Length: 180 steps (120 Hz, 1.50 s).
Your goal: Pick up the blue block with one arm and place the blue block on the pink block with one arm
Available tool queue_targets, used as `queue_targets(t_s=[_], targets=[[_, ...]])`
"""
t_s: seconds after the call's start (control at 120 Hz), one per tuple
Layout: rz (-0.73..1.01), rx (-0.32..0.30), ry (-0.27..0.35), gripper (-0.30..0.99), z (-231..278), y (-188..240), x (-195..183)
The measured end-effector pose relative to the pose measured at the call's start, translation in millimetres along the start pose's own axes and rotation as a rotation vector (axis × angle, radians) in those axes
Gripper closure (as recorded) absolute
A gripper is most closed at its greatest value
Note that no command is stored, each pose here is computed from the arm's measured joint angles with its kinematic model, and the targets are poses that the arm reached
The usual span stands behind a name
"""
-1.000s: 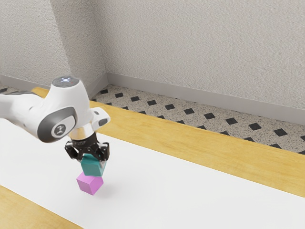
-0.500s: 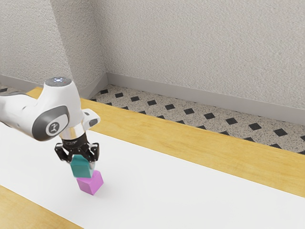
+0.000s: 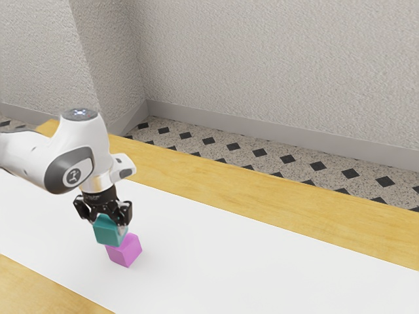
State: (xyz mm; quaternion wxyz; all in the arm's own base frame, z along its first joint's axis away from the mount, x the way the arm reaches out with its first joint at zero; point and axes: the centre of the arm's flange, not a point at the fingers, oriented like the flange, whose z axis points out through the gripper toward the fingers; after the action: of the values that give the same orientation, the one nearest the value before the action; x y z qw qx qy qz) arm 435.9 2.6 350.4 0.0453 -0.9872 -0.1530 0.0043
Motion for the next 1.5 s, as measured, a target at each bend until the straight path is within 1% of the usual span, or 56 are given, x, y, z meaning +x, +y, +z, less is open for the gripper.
queue_targets(t_s=[0.25,1.133,1.333,1.417,1.5], targets=[[0.061,0.004,0.012,0.38,3,3,4],[0.186,-0.004,0.038,0.38,0,9,0],[0.212,-0.013,0.038,0.19,-2,14,-2],[0.22,-0.015,0.044,0.13,-4,14,-2],[0.225,-0.016,0.083,0.09,-21,12,-2]])
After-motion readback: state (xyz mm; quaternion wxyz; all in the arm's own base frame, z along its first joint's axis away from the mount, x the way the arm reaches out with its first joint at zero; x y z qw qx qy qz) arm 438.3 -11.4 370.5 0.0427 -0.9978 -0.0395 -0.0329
